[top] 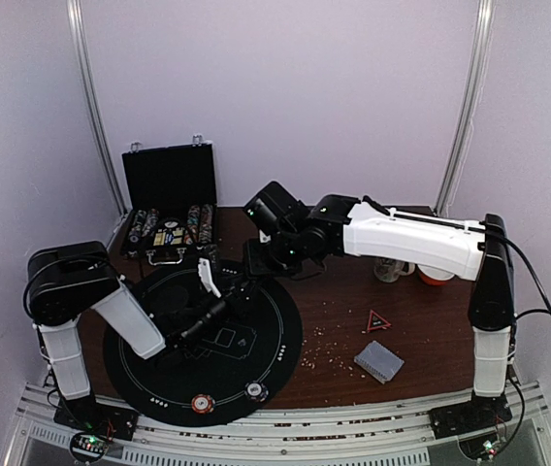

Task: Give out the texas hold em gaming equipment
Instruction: Pass from the right arm to the left, then pass from the left arm to the right

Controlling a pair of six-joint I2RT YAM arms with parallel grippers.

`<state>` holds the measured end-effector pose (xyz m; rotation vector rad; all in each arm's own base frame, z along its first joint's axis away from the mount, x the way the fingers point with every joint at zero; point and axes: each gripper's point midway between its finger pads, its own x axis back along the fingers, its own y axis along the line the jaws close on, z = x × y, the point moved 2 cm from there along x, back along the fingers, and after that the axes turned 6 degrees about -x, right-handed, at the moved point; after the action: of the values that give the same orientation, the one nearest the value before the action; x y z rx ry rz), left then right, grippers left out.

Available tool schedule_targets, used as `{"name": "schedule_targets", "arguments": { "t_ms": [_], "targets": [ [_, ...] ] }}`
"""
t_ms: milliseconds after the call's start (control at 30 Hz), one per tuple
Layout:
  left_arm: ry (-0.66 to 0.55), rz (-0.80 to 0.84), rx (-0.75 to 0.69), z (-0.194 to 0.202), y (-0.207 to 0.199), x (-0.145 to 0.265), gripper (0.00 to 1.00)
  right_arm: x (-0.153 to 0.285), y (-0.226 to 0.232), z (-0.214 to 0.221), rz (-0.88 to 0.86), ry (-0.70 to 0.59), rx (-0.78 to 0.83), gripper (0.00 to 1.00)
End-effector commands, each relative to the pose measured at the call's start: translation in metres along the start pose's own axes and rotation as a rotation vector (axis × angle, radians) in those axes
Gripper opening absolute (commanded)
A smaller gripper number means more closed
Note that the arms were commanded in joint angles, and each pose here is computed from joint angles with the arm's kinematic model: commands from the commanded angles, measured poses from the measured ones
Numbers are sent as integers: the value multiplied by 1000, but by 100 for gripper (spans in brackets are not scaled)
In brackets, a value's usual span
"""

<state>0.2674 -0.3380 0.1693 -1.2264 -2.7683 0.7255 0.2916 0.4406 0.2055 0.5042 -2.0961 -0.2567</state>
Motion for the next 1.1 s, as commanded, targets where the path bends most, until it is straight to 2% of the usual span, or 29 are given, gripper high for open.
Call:
{"name": "schedule_targets", "arguments": {
  "t_ms": [0, 100, 233, 333, 400, 500, 567, 667, 800, 867, 967, 1067],
  "targets": [
    [-296, 107, 7, -72, -22, 13, 0, 13, 10, 5, -40, 16, 32, 21],
    [-300, 140, -48, -78, -31, 19, 0, 22, 14, 3, -75, 10, 84, 24],
    [-303, 146, -81, -85, -34, 32, 0, 53, 16, -13, -122, -33, 196, 58],
    [-265, 183, -138, -90, -43, 42, 0, 86, 14, -22, -203, -55, 297, 71],
    [-194, 200, -188, -92, -51, 40, 0, 108, 18, -20, -308, -60, 388, 74],
    [61, 235, -313, -80, -68, 24, 0, 136, 26, -1, -476, -55, 544, 74],
    [145, 275, -401, -90, -82, 20, 0, 150, 29, 1, -529, -73, 601, 73],
    [189, 341, -478, -102, -96, 32, 0, 169, 39, -1, -619, -109, 663, 69],
    [224, 455, -484, -109, -115, 45, 0, 182, 59, 0, -760, -136, 694, 67],
    [251, 506, -470, -108, -124, 46, 0, 182, 66, 1, -794, -127, 697, 59],
    [270, 557, -456, -108, -131, 48, 0, 185, 71, -2, -820, -128, 700, 39],
    [267, 567, -460, -108, -132, 50, 0, 189, 71, -1, -830, -143, 707, 30]
  ]
}}
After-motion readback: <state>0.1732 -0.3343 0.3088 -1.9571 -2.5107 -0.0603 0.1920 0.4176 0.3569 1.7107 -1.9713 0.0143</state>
